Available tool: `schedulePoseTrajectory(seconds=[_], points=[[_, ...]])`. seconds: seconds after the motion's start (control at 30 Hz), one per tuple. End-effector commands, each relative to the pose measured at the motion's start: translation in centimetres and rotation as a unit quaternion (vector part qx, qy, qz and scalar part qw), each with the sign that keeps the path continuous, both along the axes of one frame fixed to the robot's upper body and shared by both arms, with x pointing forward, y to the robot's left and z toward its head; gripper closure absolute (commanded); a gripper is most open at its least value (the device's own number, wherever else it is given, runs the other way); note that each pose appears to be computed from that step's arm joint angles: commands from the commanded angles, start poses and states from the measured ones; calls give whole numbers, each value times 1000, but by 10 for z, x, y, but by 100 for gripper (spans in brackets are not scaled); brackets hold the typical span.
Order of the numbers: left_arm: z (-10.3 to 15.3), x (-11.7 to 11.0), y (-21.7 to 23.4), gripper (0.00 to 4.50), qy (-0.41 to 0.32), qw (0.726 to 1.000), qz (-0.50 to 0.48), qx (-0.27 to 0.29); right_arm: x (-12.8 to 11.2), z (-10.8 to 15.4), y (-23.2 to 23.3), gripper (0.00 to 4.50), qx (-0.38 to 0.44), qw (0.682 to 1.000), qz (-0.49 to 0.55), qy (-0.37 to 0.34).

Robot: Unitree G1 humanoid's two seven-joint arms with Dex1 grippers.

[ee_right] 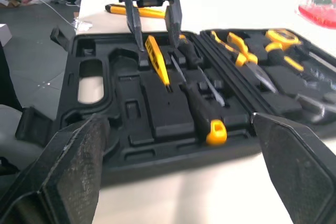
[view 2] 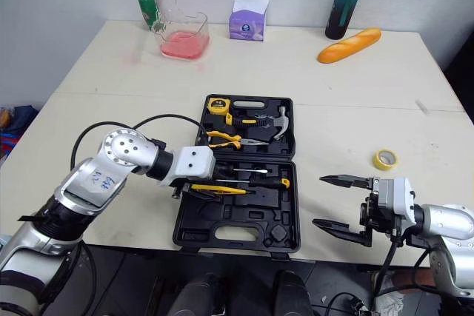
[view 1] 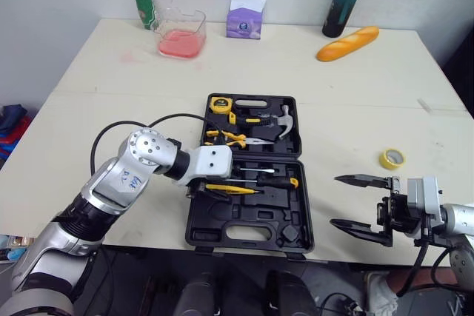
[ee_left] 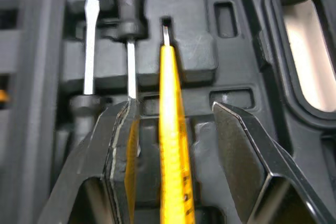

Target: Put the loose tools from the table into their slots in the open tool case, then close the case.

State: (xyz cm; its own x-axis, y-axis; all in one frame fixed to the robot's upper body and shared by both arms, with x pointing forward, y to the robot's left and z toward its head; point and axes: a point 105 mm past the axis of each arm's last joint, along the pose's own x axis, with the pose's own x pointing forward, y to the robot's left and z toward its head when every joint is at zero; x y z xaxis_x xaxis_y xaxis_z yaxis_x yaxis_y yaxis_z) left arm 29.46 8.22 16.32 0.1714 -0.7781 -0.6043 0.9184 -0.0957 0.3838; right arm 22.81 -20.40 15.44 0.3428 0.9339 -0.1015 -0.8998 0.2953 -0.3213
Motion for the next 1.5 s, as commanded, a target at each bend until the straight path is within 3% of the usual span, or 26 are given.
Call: schedulePoseTrajectory(seconds=[0.03,0.17,0.33,0.43,0.53,0.57,0.97,1.5], points=[[17,1,5,209,-52,997,-23,-58,0,10,2,0,1,1000,2,-15],[28,-3,12,209,-81,989,-45,-113,2,11,0,0,4,1000,-6,-18],[35,-9,22,209,-67,982,-48,-170,3,11,-3,0,6,1000,-13,-18],[29,-16,22,290,-51,978,-59,-195,4,11,-5,0,6,1000,-17,-17],[21,-18,21,423,-41,977,-53,-200,4,9,-6,0,1,1000,-16,-15],[16,-18,21,445,-35,978,-50,-199,5,9,-6,0,1,1000,-16,-15],[-30,-14,21,445,34,986,8,-164,7,3,-9,0,3,1000,-11,-9],[-38,-2,24,445,45,985,27,-165,6,9,0,0,2,1000,-13,-13]])
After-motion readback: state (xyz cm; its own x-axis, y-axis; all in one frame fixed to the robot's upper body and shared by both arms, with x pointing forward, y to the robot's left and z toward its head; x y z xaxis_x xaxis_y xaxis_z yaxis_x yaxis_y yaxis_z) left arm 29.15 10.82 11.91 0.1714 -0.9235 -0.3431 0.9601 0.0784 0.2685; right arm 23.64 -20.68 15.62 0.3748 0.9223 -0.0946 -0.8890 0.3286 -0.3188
